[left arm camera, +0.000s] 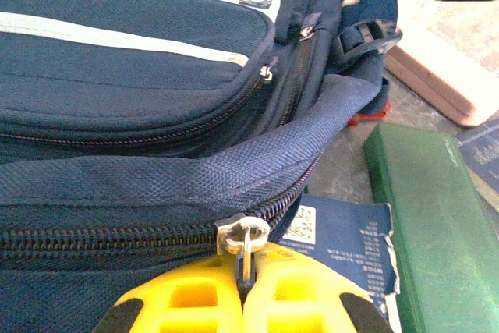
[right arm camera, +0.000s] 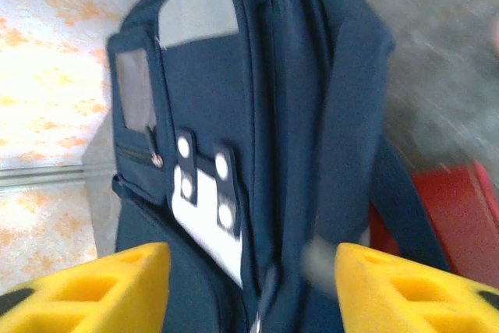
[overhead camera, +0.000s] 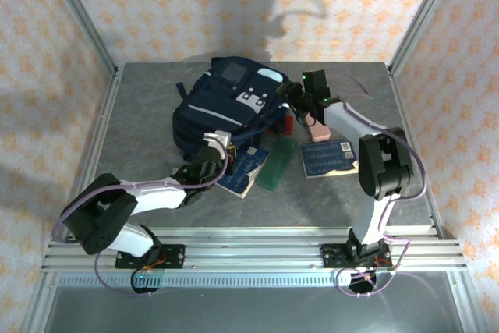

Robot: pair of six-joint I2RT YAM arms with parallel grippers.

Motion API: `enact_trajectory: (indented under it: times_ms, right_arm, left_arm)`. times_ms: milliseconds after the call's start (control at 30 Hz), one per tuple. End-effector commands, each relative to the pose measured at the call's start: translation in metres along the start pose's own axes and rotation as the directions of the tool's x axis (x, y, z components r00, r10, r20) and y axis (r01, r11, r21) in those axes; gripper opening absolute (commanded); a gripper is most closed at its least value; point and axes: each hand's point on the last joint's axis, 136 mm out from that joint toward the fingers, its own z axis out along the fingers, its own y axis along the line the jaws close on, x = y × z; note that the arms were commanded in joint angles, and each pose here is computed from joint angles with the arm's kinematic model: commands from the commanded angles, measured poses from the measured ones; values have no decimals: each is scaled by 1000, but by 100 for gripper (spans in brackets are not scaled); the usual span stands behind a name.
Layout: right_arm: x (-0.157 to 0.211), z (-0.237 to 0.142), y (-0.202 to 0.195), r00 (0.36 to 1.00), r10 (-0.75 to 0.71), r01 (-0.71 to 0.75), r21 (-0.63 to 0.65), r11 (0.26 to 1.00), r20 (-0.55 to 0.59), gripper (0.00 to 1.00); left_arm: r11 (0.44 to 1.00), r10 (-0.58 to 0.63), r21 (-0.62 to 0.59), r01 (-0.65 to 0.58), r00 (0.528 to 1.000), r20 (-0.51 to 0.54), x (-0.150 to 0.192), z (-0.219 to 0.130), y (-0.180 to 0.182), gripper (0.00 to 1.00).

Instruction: Pack books, pencil case, and school supplies into a backpack

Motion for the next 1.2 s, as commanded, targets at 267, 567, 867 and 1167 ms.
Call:
enact_trajectory:
  times_ms: [267,567,867,1167]
  right_arm:
    - [110,-58,-9,988,31,-47,-108,993,-149,66]
    - [135,-16,20,981,26,-55,-149,987,-193,66]
    - [140,24,23,970,50,-83,-130,988,-238,15]
    - [104,11,20,986,53,-75,-134,988,-159,0]
  left_arm:
    - [993,7,117,-8,1000,17,-19,10,-43,0]
    - [988,30,154,-30,1000,2,-16,7,-58,0]
    - [992,9,124,-8,1000,-10,-12,2,-54,0]
    - [997,-78,-3,78,997,-19,2,-23,-2,0]
